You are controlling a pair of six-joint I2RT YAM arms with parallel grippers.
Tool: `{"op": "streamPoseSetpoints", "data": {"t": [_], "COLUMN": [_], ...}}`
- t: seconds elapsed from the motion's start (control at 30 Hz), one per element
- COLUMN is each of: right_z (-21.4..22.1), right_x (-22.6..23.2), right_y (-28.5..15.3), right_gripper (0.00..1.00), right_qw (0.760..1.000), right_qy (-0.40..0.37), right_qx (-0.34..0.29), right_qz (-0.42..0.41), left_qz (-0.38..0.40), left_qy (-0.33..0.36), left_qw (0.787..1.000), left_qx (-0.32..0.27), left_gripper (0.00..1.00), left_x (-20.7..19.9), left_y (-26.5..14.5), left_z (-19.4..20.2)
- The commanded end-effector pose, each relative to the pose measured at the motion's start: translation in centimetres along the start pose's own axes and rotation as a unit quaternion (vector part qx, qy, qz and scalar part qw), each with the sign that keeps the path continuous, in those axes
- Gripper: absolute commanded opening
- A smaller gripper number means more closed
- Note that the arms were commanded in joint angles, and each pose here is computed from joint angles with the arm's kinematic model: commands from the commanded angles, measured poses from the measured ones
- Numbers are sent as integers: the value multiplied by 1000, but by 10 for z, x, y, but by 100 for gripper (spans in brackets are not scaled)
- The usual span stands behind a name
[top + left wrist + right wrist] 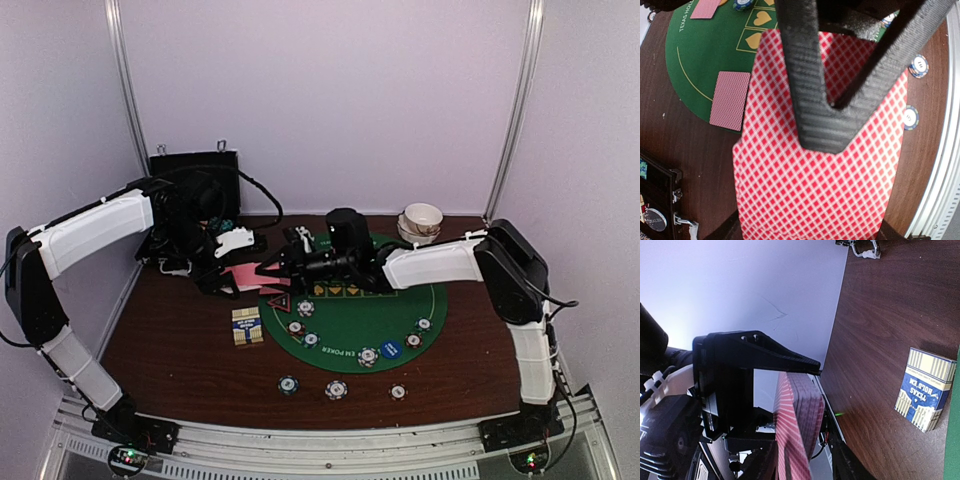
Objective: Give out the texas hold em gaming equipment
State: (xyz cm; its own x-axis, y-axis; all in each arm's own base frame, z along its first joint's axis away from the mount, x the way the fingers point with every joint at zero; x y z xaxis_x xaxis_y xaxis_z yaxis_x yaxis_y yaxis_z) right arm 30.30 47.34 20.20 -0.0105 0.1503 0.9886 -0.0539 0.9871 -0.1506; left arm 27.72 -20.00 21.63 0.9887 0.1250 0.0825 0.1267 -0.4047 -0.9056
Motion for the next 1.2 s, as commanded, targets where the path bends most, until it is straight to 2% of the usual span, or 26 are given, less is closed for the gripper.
{"op": "streamPoseSetpoints", "data": {"t": [0.0,0.57,0.87,1.17], "right_z": [5,9,3,0], "right_x": [33,38,32,-31], "right_y": [-14,-40,-75,-158], "right_gripper": [35,0,0,0], "right_qw": [999,1000,999,993], "right_qy": [-24,-22,-16,24], "right_qx": [-3,-16,-33,-78], "right_qz": [-28,-4,5,90], "left_qz": [-16,-18,-19,-17], "left_qy": [4,6,7,7], "left_qw": [1000,1000,1000,1000], "left_qx": [-21,-19,-15,-14], "left_gripper": [0,0,0,0], "left_x": [3,4,3,2], "left_y": [-12,-13,-14,-15], "left_z": [-7,-7,-6,-5]}}
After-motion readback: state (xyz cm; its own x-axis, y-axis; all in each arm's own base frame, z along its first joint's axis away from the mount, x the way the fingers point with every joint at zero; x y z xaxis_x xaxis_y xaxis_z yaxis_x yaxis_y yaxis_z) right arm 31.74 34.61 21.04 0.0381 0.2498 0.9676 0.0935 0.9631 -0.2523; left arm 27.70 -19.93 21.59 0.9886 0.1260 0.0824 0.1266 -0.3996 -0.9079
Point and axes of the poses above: each gripper's point midway between its finger pads, its own y axis out along the fingers, its own x axis along the line the jaws close on, z = x × y, the point moved 5 cm from there along -y, back along the fingers, and after that the axes turned 9 degrees about y, right-handed, at the moved point
